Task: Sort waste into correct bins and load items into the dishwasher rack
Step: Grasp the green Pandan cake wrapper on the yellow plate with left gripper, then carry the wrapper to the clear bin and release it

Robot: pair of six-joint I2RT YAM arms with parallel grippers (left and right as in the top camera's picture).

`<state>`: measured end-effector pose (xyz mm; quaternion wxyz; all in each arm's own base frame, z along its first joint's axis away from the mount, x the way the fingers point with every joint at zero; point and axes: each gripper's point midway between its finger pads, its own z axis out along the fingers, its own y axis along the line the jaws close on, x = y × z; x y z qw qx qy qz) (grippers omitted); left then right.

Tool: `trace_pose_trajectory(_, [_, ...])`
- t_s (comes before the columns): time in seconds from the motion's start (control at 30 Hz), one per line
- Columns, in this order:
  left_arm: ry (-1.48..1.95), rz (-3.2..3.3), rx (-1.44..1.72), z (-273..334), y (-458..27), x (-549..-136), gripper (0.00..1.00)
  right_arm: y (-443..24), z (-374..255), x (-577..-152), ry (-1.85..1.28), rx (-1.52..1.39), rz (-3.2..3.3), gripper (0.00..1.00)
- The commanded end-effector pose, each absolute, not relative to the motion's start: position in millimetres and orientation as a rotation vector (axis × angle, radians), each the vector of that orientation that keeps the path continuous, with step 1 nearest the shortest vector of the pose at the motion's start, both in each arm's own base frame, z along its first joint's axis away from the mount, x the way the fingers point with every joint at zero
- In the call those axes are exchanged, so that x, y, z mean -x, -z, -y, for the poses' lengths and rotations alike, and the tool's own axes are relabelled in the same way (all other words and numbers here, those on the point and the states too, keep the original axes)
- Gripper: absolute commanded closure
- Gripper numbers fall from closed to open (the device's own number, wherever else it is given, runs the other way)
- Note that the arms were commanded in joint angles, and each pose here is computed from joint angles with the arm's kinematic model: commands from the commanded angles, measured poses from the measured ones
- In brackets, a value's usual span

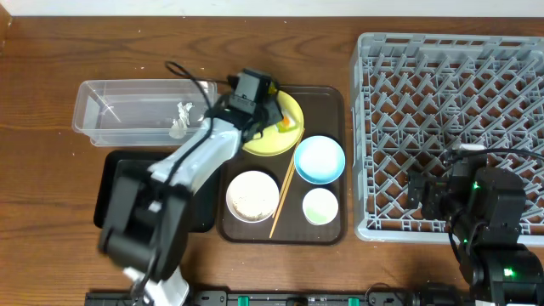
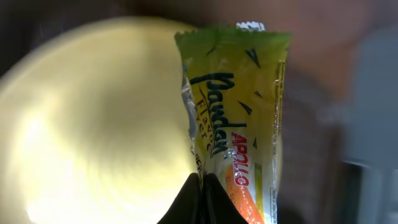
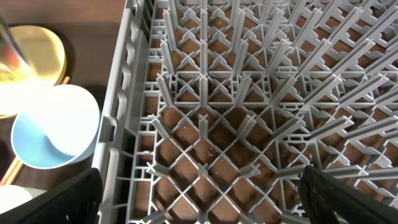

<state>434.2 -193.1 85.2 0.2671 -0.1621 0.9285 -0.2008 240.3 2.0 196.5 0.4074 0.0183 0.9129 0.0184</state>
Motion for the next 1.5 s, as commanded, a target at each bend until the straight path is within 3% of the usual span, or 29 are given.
trace_pose_trajectory(0.0, [0.529, -2.399, 0.391, 174.5, -135.0, -440.0, 0.94, -204.9, -3.8, -241.3, -0.058, -0.049, -2.283, 0.01])
trace_pose_trajectory(0.23, [0.435, -2.299, 0.57, 97.0, -179.8, -437.8, 0.94, -204.6, -3.8, -241.1, -0.058, -0.049, -2.284, 0.01])
trace_pose_trajectory(0.53, [0.316, -2.275, 0.833, 5.2, -173.5, -430.1, 0.94, -204.6, -3.8, -241.1, -0.058, -0.049, -2.284, 0.01])
trace_pose_trajectory(1.03, [0.172, -2.345, 0.94, -22.0, -130.5, -424.7, 0.93, -203.9, -3.8, -240.4, -0.058, -0.05, -2.288, 0.01])
trace_pose_trajectory(1.23, [0.147, -2.338, 0.909, -27.4, -129.7, -430.1, 0.53, -203.9, -3.8, -240.4, -0.059, -0.05, -2.288, 0.01])
trace_pose_trajectory(1.47, [0.186, -2.303, 0.656, -8.2, -183.5, -424.1, 0.53, -203.9, -3.8, -240.5, -0.059, -0.05, -2.288, 0.01])
